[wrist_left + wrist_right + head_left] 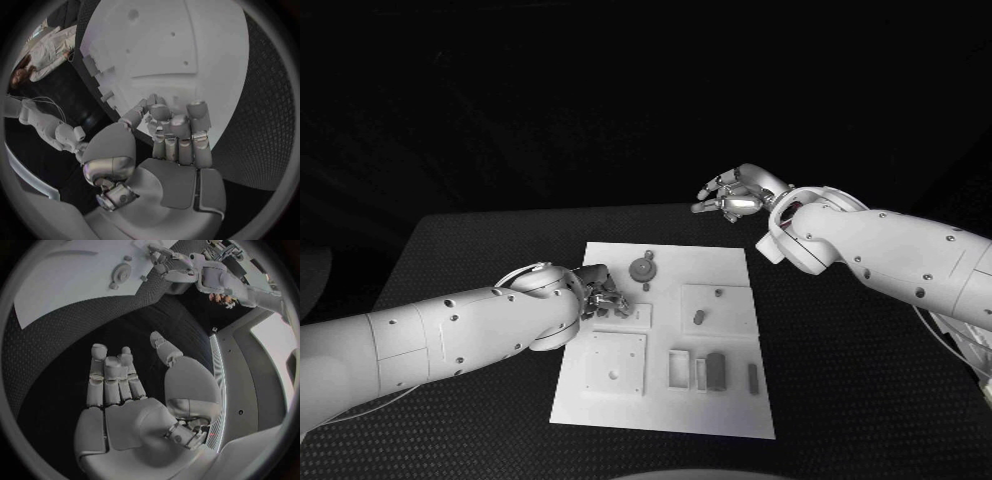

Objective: Assemble the parts on the task board

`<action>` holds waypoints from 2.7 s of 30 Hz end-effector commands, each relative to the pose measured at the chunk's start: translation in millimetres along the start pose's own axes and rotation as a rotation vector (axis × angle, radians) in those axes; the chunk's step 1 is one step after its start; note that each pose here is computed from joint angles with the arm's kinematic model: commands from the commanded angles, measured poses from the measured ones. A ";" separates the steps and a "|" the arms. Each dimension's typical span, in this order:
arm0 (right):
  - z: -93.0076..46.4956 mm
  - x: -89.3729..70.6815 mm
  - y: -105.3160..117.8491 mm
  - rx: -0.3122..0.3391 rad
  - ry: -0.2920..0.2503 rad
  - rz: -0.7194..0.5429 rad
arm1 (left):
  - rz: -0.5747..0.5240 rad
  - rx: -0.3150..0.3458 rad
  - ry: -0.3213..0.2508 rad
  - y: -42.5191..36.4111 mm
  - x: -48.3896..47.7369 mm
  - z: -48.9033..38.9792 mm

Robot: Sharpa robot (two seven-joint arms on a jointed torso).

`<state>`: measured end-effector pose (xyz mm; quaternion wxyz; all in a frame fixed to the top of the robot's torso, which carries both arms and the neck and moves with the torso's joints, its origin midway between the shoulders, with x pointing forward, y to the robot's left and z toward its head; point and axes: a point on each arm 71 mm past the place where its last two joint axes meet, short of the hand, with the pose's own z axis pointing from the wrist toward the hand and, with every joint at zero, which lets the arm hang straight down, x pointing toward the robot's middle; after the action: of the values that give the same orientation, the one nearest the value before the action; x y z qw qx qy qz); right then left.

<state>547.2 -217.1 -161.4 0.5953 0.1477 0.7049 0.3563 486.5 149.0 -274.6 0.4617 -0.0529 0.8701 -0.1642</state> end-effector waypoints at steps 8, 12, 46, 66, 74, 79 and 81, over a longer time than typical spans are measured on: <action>-0.3 0.9 0.7 -0.005 0.013 0.000 | 0.003 0.003 -0.022 -0.1 0.3 0.1; -0.3 0.9 0.7 -0.005 0.013 0.000 | 0.007 0.002 -0.019 0.5 0.4 0.0; -0.4 0.5 0.3 -0.004 0.011 -0.001 | 0.026 -0.003 -0.012 1.9 1.1 -0.6; -0.6 0.2 0.0 -0.004 0.010 -0.001 | 0.011 0.003 -0.043 1.6 -1.1 -0.1; -0.3 -0.2 -0.6 -0.002 0.008 -0.001 | 0.014 0.014 -0.046 -0.3 -1.1 -0.3; -0.4 -0.3 -0.8 -0.002 0.009 -0.001 | 0.020 0.015 -0.035 -0.5 -0.3 -0.4; -0.5 -0.5 -1.0 -0.001 0.010 -0.001 | 0.022 0.013 -0.030 -0.1 -0.1 -0.3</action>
<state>547.3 -218.9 -161.6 0.5954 0.1489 0.7055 0.3544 487.0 151.3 -274.7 0.4772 -0.0503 0.8628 -0.1592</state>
